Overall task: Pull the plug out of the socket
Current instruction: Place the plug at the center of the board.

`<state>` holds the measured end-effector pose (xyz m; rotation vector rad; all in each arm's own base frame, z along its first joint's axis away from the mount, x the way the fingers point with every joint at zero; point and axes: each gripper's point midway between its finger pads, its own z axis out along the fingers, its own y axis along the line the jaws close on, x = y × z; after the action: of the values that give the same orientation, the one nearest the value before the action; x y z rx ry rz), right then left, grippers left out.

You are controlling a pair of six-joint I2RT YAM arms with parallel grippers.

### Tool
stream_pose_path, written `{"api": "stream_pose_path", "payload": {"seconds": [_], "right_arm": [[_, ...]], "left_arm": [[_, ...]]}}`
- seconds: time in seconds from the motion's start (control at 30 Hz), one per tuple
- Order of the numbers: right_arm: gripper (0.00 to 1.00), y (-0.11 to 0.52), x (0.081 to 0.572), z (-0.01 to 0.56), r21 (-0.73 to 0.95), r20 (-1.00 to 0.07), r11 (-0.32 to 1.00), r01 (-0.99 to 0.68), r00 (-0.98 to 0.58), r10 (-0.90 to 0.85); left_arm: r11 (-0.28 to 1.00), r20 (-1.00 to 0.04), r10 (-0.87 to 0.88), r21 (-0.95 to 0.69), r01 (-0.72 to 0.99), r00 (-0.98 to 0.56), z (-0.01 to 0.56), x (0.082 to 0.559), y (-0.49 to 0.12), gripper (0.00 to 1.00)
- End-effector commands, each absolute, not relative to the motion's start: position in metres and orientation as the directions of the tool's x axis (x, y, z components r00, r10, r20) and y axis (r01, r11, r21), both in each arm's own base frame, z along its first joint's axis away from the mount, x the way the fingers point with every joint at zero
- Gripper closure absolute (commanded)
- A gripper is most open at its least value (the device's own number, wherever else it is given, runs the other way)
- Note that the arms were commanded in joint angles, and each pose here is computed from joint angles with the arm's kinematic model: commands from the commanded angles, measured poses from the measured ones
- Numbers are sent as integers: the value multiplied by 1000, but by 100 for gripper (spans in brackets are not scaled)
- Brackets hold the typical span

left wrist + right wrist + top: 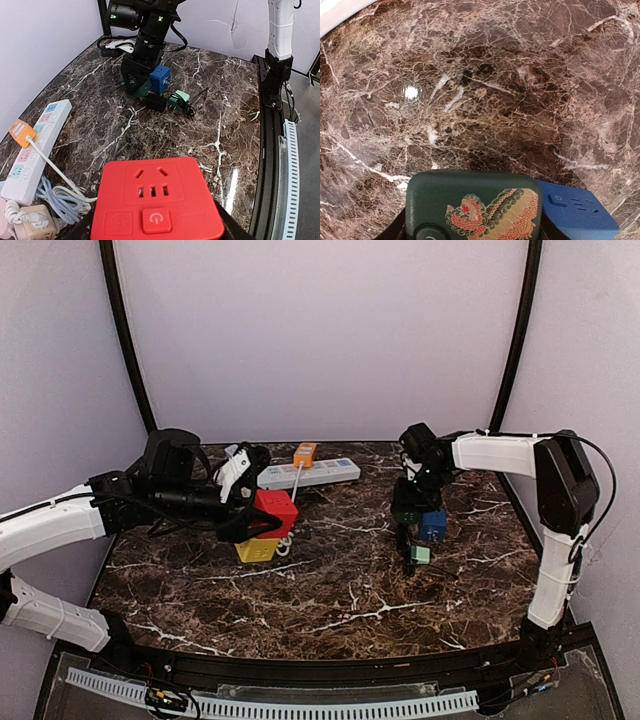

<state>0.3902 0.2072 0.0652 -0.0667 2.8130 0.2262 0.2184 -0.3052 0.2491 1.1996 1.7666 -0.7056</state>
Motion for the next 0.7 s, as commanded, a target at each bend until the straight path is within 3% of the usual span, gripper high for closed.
{"api": "stream_pose_path", "payload": {"seconds": [0.0,0.23,0.47,0.67], "right_arm": [[43,208,398,78,156,-350,985,-79,-937,-20],[25,208,399,86,159,-367,983,-90,-930,-26],[20,212,398,119,203,-423,973,-112,-906,-16],[17,228,379,179,344,-494,921,-185,-869,9]], "left_arm": [[364,-899,418,38,931,-127,259,216,-307,99],[361,-899,419,38,932,-125,259,215,-307,99],[356,-900,418,41,933,-120,260,213,-308,99],[332,-913,394,30,943,-110,264,210,-312,99]]}}
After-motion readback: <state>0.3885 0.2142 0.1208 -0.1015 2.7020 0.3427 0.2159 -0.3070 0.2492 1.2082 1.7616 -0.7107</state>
